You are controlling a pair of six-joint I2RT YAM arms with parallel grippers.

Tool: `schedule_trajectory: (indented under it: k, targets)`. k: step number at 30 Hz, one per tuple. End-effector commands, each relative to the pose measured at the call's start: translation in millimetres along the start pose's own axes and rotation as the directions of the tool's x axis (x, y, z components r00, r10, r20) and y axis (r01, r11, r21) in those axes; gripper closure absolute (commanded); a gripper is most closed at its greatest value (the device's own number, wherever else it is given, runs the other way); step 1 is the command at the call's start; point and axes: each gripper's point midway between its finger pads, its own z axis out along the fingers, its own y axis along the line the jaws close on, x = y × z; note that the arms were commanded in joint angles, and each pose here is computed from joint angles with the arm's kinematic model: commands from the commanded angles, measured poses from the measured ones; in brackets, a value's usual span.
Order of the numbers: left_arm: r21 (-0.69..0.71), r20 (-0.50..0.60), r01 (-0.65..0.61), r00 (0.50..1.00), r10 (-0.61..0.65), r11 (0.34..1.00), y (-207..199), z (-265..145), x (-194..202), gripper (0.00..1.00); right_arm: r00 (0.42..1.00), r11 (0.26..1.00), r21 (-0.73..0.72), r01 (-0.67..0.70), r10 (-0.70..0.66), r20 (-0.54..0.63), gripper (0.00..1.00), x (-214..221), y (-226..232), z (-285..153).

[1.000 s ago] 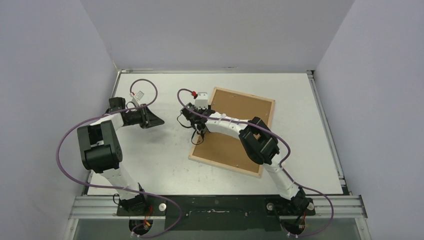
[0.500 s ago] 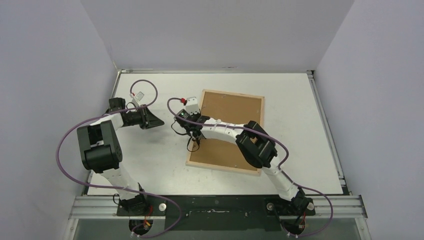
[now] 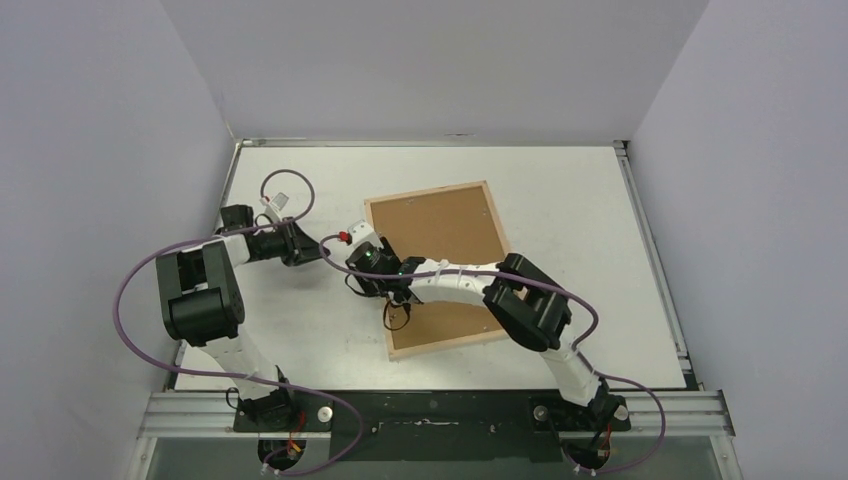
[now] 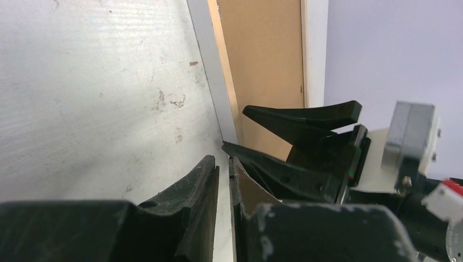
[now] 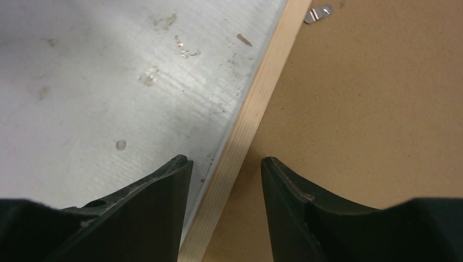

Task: Put the photo into the frame
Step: Adjust the photo frame at the center of the board, then install the photo frame at the center of the board.

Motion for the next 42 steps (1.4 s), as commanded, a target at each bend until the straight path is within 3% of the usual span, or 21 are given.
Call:
schedule_trajectory:
  k: [1,6,11,15,18,22,33,42]
  targets:
    - [0.003,0.048,-0.058,0.997,0.058,0.998,-6,1,-13,0.87,0.994,0.997,-0.074,0.002,0.006,0.112,0.41,-51,2,-30]
    - [0.008,0.006,-0.075,0.997,0.074,0.997,-12,11,-6,0.87,0.962,0.968,-0.096,-0.230,0.241,0.125,0.23,-70,-20,-56]
    - [0.018,-0.077,-0.101,0.992,0.102,0.995,-25,35,11,0.87,0.836,0.831,-0.154,-0.534,0.547,0.052,0.25,-50,-47,-83]
    - [0.031,-0.162,-0.130,0.978,0.134,0.991,-39,62,30,0.87,0.741,0.722,-0.201,-0.662,0.671,-0.031,0.29,-23,-43,-100]
    - [0.049,-0.223,-0.155,0.961,0.162,0.987,-51,81,46,0.86,0.660,0.643,-0.153,-0.751,0.741,-0.124,0.29,5,-40,-101]
    - [0.033,-0.263,-0.170,0.949,0.172,0.985,-51,90,54,0.86,0.555,0.533,-0.156,-0.832,0.811,-0.187,0.28,21,-34,-102]
    - [-0.080,-0.334,-0.226,0.924,0.187,0.971,-27,99,68,0.86,0.420,0.373,-0.207,-0.905,0.862,-0.283,0.35,27,5,-105]
    - [-0.093,-0.359,-0.238,0.914,0.190,0.967,-18,100,71,0.86,0.347,0.321,-0.132,-0.938,0.877,-0.332,0.38,44,26,-105]
